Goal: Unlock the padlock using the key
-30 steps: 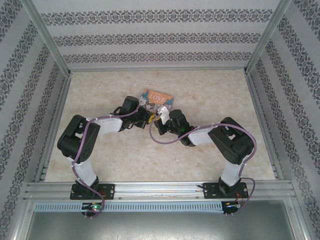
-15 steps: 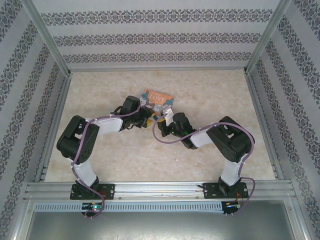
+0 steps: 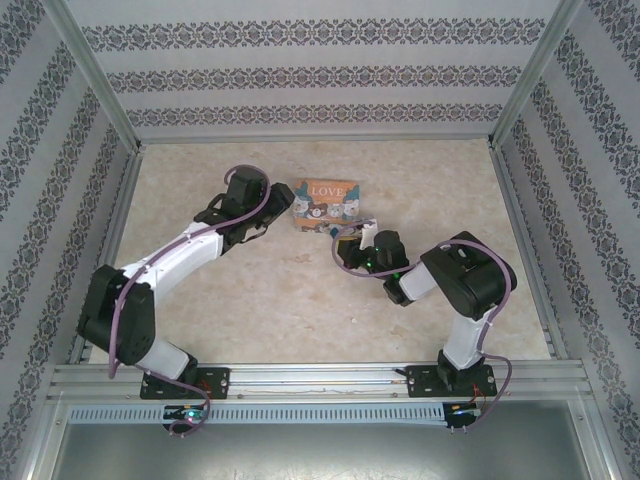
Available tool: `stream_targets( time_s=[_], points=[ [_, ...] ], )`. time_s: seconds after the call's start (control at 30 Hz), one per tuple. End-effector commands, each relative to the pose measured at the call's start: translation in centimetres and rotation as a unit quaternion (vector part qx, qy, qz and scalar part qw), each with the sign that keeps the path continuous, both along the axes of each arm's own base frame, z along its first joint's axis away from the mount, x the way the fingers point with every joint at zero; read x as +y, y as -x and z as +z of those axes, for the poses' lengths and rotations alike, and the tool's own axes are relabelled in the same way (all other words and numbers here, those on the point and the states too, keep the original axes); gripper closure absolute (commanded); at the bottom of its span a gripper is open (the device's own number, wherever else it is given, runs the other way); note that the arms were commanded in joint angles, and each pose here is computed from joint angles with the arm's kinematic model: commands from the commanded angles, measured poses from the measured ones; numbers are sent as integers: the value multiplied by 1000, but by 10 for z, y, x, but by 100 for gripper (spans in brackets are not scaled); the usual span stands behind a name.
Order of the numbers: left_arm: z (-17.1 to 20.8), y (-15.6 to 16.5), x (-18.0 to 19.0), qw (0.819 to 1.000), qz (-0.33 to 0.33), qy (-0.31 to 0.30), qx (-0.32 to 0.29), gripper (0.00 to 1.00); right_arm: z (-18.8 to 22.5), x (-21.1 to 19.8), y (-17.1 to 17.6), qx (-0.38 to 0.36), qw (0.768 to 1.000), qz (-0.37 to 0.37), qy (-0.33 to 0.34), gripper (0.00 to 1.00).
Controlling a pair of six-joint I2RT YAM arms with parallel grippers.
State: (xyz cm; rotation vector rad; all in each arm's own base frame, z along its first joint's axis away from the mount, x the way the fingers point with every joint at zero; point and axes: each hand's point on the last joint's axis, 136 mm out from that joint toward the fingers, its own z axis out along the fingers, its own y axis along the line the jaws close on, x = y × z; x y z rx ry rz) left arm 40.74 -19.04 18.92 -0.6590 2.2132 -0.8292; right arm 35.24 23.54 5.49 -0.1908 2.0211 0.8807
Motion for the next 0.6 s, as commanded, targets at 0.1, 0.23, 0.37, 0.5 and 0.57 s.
stream_targets(
  time_s=[0.1, 0.23, 0.37, 0.5, 0.57],
  points=[
    [36, 3, 53, 982, 29, -168, -82, 42, 8, -24, -1, 40, 995, -28, -89, 100],
    [60, 9, 62, 968, 25, -198, -155, 31, 6, -32, 1, 73, 988, -42, -128, 100],
    [81, 18, 66, 951, 22, -211, -225, 21, 1, -38, 0, 102, 981, -60, -155, 100],
    [94, 21, 64, 938, -1, -236, -255, 14, -7, -41, -3, 133, 972, -80, -176, 100],
    [96, 20, 64, 933, -9, -250, -257, 13, -9, -43, -6, 143, 968, -88, -185, 100]
  ],
)
